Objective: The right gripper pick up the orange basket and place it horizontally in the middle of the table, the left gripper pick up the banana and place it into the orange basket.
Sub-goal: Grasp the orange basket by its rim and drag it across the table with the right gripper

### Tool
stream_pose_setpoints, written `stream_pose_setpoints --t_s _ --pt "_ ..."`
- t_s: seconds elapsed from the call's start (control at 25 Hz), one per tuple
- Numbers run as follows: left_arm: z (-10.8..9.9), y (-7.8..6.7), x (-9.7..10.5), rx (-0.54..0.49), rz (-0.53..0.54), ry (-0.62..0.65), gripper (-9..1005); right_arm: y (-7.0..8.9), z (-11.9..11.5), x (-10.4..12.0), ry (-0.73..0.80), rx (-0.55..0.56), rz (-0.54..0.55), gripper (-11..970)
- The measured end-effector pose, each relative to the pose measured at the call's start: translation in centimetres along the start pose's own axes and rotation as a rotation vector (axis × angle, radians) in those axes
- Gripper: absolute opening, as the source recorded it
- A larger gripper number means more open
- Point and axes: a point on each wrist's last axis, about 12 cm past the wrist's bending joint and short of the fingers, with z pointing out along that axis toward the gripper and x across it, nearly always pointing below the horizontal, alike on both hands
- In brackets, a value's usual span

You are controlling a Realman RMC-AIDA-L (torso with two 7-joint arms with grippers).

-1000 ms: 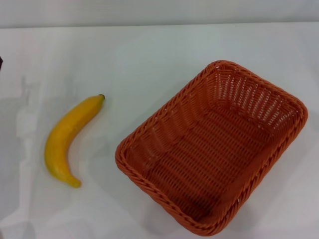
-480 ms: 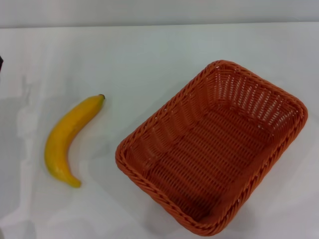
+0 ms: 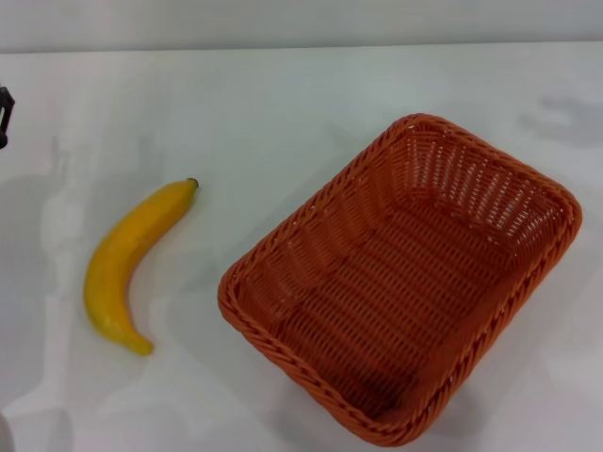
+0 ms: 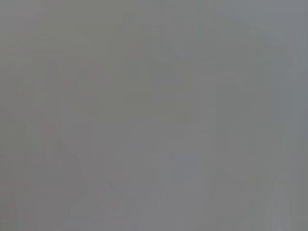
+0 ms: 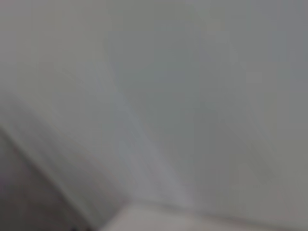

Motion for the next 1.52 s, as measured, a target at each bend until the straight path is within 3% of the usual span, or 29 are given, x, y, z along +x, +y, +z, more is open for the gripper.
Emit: stream_pose_setpoints --t_s 0.4,1.2,1.52 --pt "0.3 -0.2 -0.2 0.01 0.002 -0.005 846 1.6 2.8 0.5 0.372 0.057 -0.09 782" --pt "0.7 -0.7 -0.1 0.023 -0.001 0.01 842 4.0 9.6 2.7 0.634 0.014 -0.197 767" --pt "0.7 -0.7 -0.1 0.024 -0.001 0.011 841 3.6 11.9 3.0 0.694 0.125 -0.276 762"
